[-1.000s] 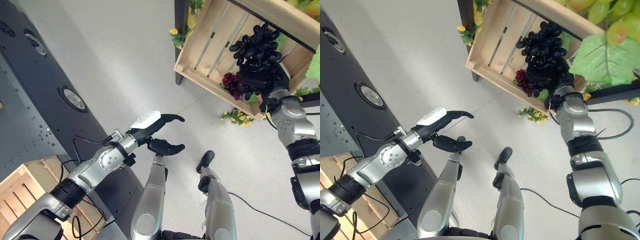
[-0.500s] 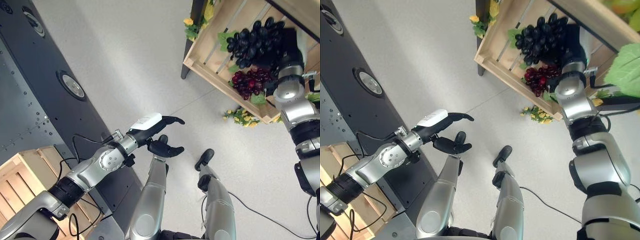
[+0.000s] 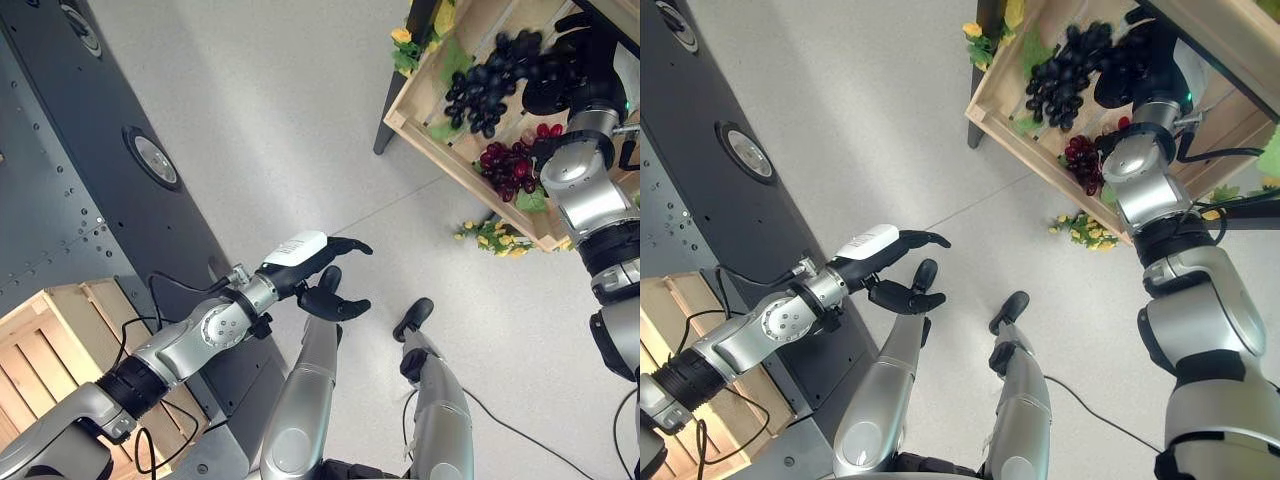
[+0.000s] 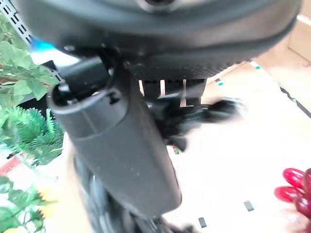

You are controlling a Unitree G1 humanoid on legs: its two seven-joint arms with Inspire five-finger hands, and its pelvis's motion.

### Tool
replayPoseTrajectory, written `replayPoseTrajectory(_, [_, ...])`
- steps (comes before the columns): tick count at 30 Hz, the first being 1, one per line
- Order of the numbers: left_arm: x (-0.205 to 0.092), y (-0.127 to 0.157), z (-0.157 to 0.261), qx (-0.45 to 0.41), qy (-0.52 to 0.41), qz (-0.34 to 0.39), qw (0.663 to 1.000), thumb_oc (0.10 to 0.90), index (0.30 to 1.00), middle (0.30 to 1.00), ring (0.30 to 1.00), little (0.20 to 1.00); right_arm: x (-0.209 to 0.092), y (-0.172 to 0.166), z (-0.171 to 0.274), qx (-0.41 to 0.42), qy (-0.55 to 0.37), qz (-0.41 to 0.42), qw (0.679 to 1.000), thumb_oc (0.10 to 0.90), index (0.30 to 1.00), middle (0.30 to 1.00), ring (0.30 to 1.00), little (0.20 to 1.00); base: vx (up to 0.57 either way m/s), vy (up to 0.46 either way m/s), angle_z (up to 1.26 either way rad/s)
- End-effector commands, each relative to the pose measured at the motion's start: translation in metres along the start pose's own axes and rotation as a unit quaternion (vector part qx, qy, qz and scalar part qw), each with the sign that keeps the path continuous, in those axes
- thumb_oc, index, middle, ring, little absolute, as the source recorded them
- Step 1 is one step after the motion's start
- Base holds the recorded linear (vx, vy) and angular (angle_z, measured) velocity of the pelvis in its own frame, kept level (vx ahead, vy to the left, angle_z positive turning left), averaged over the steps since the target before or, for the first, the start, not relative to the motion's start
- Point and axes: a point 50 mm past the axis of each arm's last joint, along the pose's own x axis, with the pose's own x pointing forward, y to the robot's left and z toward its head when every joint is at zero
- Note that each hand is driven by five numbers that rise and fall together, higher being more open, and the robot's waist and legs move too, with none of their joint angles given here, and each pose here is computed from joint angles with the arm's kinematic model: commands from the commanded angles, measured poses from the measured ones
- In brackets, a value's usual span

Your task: Pick up the fruits from the basket on one side to the basket on the other side

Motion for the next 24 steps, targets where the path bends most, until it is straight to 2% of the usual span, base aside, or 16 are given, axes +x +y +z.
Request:
replayPoseTrajectory(1, [0.003, 0.016, 0.042, -0.018, -0.119, 0.049, 0.992, 0.8, 0.9, 0.9, 0.9, 0.9, 0.023, -0.051, 0.02, 0.028, -0.021, -0.077, 0.996, 0.8, 0.9, 0.9, 0.9, 0.9, -0.03, -0.01, -0.01])
replayPoseTrajectory(5, [0.003, 0.018, 0.04, -0.015, -0.116, 0.054, 0.992, 0.8, 0.9, 0.9, 0.9, 0.9, 0.02, -0.046, 0.003, 0.018, 0.026, -0.032, 0.999, 0.8, 0.9, 0.9, 0.9, 0.9, -0.02, -0.018, -0.03])
replayPoseTrajectory(9, [0.002, 0.022, 0.039, -0.008, -0.114, 0.054, 0.992, 0.8, 0.9, 0.9, 0.9, 0.9, 0.019, -0.043, -0.002, 0.012, 0.034, -0.014, 0.999, 0.8, 0.9, 0.9, 0.9, 0.9, -0.05, -0.024, -0.02])
replayPoseTrajectory(14, [0.001, 0.025, 0.037, -0.004, -0.109, 0.055, 0.993, 0.8, 0.9, 0.9, 0.9, 0.9, 0.01, -0.029, 0.004, 0.106, 0.016, 0.035, 0.994, 0.8, 0.9, 0.9, 0.9, 0.9, -0.03, -0.016, -0.06])
replayPoseTrajectory(16, [0.002, 0.024, 0.037, -0.007, -0.109, 0.055, 0.993, 0.8, 0.9, 0.9, 0.9, 0.9, -0.002, -0.013, 0.004, 0.183, 0.007, 0.098, 0.978, 0.8, 0.9, 0.9, 0.9, 0.9, -0.02, -0.009, 0.0])
replayPoseTrajectory(19, [0.004, 0.025, 0.036, -0.007, -0.108, 0.056, 0.993, 0.8, 0.9, 0.9, 0.9, 0.9, -0.016, 0.003, -0.001, 0.236, 0.009, 0.17, 0.957, 0.8, 0.9, 0.9, 0.9, 0.9, -0.02, -0.011, -0.03])
replayPoseTrajectory(20, [0.003, 0.025, 0.034, -0.005, -0.104, 0.055, 0.993, 0.8, 0.9, 0.9, 0.9, 0.9, -0.029, 0.015, -0.006, 0.279, 0.017, 0.236, 0.931, 0.8, 0.9, 0.9, 0.9, 0.9, -0.03, -0.012, -0.05])
replayPoseTrajectory(21, [0.003, 0.026, 0.033, -0.005, -0.102, 0.056, 0.993, 0.8, 0.9, 0.9, 0.9, 0.9, -0.034, 0.019, -0.007, 0.285, 0.015, 0.253, 0.924, 0.8, 0.9, 0.9, 0.9, 0.9, -0.02, -0.007, -0.07])
replayPoseTrajectory(24, [0.002, 0.025, 0.029, -0.015, -0.095, 0.057, 0.994, 0.8, 0.9, 0.9, 0.9, 0.9, -0.059, 0.036, -0.019, 0.33, 0.023, 0.343, 0.879, 0.8, 0.9, 0.9, 0.9, 0.9, 0.04, 0.0, -0.07])
